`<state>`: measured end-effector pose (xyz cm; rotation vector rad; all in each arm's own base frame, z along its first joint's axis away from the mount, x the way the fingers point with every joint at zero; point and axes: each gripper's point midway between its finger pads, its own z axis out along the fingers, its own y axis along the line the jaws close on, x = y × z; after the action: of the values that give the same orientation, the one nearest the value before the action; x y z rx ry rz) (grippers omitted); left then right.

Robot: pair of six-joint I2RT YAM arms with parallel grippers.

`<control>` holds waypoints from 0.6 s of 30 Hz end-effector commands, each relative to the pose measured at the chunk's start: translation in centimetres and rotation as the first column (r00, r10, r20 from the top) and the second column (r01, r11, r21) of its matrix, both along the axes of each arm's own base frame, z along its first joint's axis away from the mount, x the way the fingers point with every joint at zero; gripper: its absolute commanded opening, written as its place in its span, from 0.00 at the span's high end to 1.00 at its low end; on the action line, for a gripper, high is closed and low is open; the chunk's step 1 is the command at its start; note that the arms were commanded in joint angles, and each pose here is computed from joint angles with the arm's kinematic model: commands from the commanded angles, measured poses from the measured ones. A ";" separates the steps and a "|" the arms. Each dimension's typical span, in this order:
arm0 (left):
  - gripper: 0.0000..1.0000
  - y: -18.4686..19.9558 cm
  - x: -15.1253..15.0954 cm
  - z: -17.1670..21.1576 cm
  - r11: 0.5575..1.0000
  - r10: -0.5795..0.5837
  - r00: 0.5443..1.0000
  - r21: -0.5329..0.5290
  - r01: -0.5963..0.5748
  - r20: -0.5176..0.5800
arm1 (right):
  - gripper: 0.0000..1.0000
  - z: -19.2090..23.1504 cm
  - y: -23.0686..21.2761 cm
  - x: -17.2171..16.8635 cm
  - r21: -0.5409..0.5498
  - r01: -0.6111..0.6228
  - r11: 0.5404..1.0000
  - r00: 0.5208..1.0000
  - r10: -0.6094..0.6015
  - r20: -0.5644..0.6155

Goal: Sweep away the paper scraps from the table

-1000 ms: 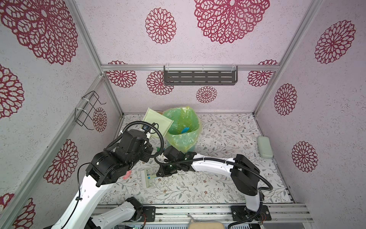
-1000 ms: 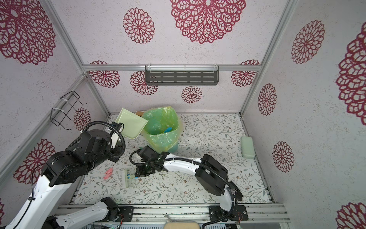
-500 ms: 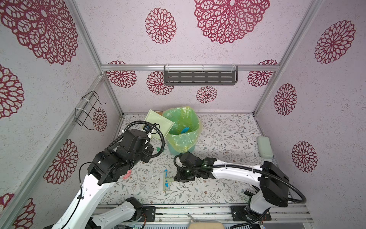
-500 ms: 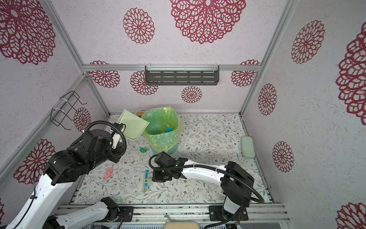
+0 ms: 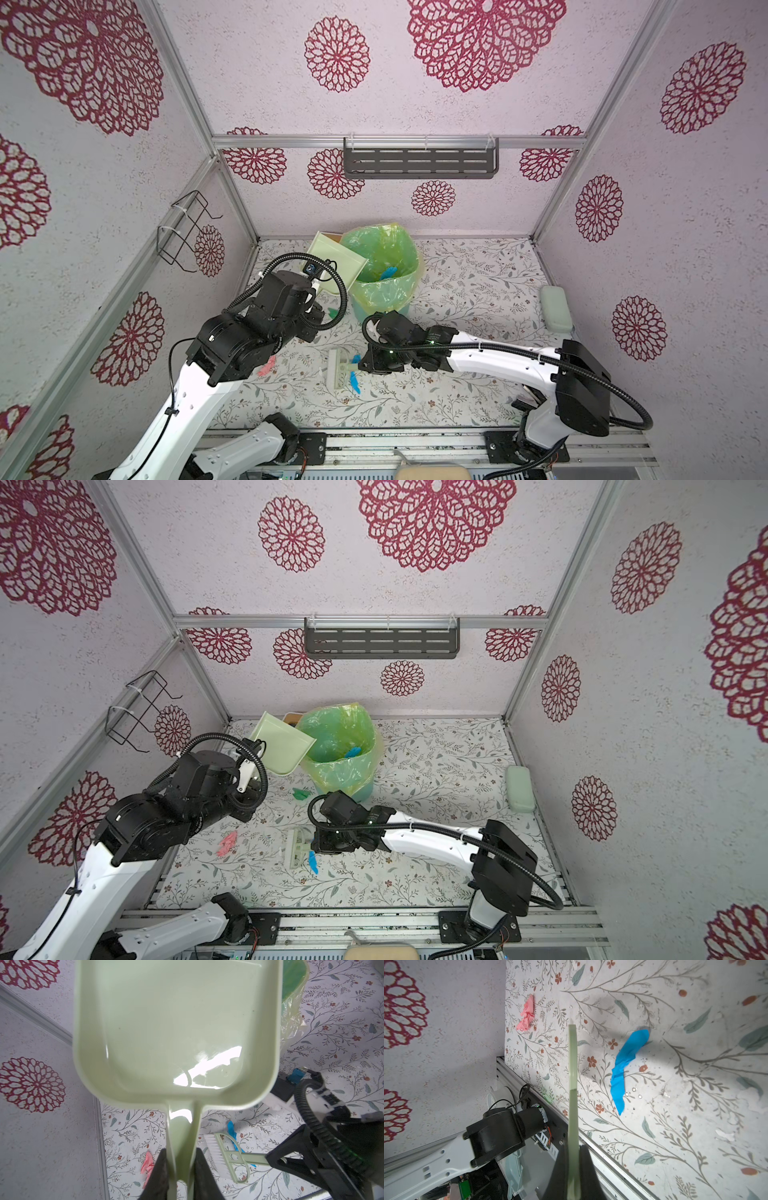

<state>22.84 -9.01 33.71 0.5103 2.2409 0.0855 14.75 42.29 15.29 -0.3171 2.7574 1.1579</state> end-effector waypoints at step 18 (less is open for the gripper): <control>0.87 -8.7 -6.1 -7.1 0.968 -0.243 0.916 -0.143 0.207 -0.320 | 1.00 -3.6 -19.7 1.1 -0.329 0.123 0.936 0.991 -0.136 -0.017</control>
<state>17.99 -16.34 27.58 0.7554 2.4324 -0.1886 17.29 26.49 12.60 -0.1104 2.8655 0.8390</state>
